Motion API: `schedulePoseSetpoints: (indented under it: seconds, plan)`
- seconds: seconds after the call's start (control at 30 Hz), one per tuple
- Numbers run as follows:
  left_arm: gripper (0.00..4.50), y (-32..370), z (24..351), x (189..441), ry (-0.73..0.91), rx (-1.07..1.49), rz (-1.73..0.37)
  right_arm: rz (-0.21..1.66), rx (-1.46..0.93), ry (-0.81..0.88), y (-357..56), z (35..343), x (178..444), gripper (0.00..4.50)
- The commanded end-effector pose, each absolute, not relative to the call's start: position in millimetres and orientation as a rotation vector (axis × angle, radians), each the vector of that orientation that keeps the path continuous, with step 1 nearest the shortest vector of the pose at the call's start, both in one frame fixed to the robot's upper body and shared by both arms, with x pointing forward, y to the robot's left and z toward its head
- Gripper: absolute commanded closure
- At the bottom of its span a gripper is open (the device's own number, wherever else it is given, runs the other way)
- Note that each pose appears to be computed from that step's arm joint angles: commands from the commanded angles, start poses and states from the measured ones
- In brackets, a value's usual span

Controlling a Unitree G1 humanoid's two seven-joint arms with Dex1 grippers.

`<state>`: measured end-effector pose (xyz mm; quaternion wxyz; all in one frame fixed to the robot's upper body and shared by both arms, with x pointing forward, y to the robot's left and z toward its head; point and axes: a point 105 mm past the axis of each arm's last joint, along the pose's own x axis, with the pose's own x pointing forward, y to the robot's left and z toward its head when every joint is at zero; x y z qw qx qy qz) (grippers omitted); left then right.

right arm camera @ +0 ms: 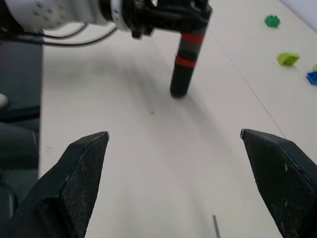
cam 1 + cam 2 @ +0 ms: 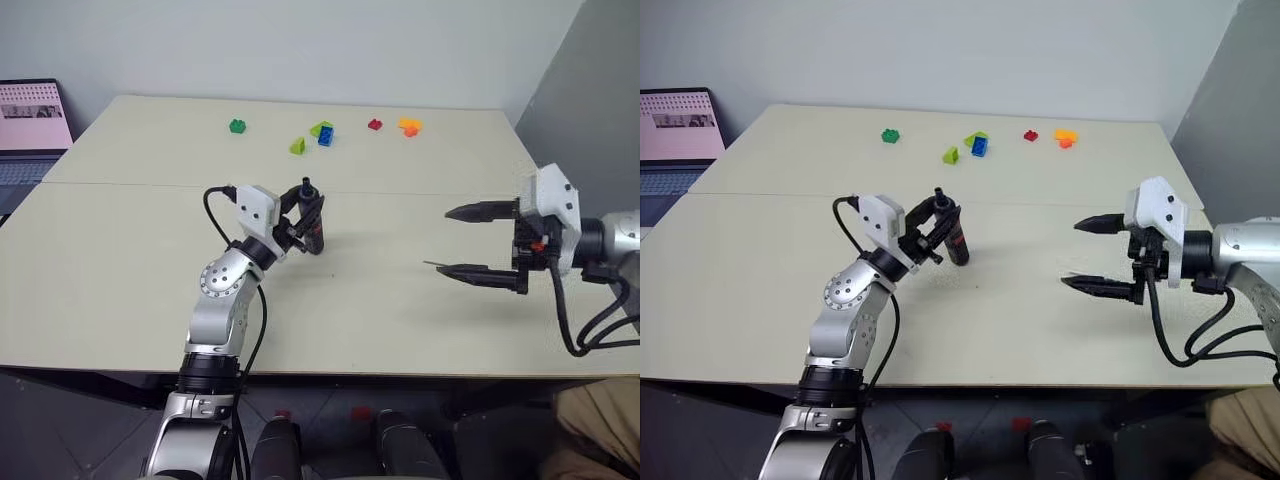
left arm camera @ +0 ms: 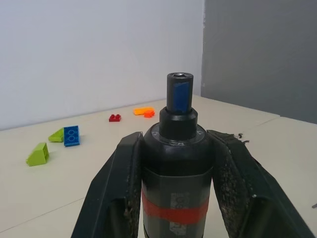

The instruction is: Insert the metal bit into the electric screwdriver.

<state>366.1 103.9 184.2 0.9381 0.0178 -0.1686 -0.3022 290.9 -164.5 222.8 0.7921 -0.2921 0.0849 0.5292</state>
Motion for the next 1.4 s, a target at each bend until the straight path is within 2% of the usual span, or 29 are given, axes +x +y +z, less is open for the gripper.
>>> schedulePoseSetpoints:
  seconds: [0.03, 0.37, 0.57, 0.8, 0.9, 1.07, 1.4]
  plan:
    - [2.87, 91, 210, 356, -0.460, 0.060, -0.649, 1.086, -0.781, 0.341, -182, 207, 315, 0.00]
    - [2.87, 84, 207, 357, -0.478, 0.042, -0.643, 1.129, -1.005, 0.753, -200, 152, 366, 0.00]
    - [2.87, 88, 205, 356, -0.486, 0.044, -0.623, 1.090, -1.074, 0.865, -209, 134, 385, 0.00]
    - [2.87, 90, 203, 355, -0.487, 0.048, -0.610, 1.073, -1.083, 0.915, -211, 129, 395, 0.00]
    - [2.87, 90, 203, 355, -0.488, 0.050, -0.607, 1.086, -1.072, 0.950, -212, 125, 393, 0.52]
    - [2.87, 91, 201, 355, -0.486, 0.055, -0.601, 1.105, -1.049, 0.959, -207, 124, 393, 1.88]
    - [2.87, 91, 201, 356, -0.488, 0.064, -0.602, 1.116, -1.042, 0.949, -202, 122, 393, 4.19]
